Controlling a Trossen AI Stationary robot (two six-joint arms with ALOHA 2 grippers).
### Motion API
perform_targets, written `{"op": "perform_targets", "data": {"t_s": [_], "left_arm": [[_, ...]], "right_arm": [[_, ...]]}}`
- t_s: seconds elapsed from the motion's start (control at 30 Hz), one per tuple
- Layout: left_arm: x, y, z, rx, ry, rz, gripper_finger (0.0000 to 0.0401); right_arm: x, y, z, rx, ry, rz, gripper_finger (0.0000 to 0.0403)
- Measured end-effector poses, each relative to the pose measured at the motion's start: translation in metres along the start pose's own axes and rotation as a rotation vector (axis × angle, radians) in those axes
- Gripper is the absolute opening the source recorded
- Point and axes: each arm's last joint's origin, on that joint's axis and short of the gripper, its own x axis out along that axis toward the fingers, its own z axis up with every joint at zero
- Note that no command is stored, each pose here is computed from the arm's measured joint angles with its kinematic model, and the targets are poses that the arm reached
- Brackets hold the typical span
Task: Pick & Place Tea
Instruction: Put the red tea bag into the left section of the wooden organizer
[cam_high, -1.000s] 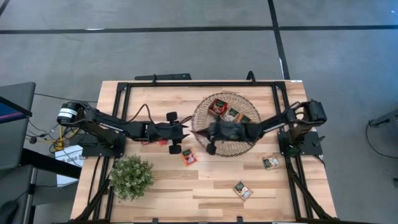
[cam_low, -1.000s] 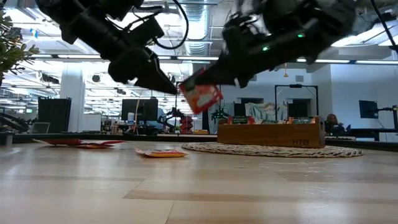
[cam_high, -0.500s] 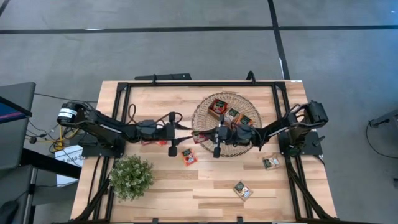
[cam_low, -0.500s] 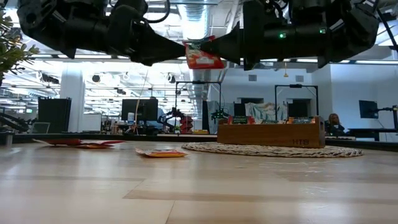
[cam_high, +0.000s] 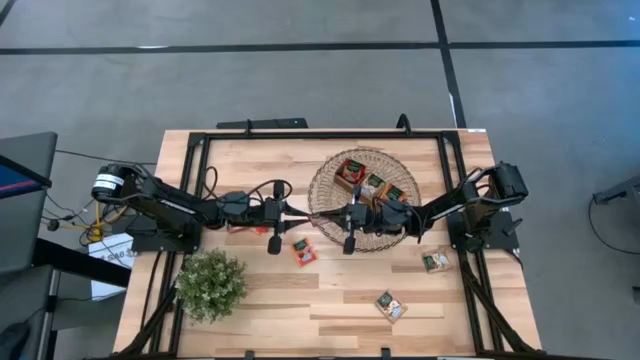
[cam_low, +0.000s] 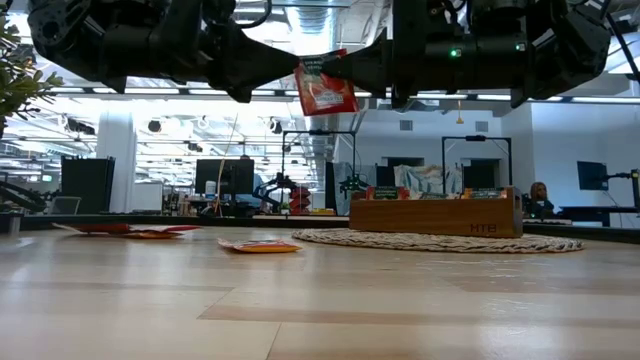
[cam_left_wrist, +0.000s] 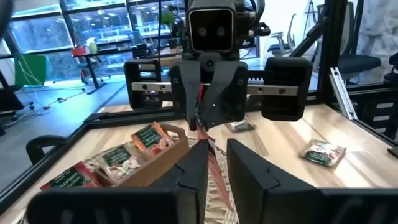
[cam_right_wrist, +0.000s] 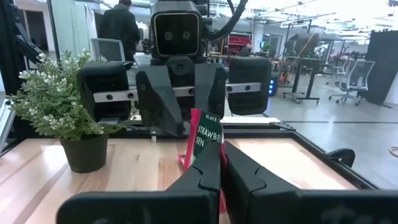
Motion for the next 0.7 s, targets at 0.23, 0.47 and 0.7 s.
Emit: {"op": "perform_targets", "data": {"t_s": [0.23,0.47,0.7], "left_arm": [[0.000,0.001,0.000,-0.028,0.000,0.029,0.0032],[0.000,0.002,0.000,-0.035,0.007,0.079,0.0001],[0.000,0.003,-0.006,-0.003,0.068,0.116,0.0000]], "right_arm": [[0.000,0.000,0.000,0.001,-0.001,0.000,0.0000],[0.000,0.000,-0.001,-0.004,0.015,0.003,0.0000],[-0.005,-0.010,0.001,-0.056,0.236,-0.025,0.0062]]}}
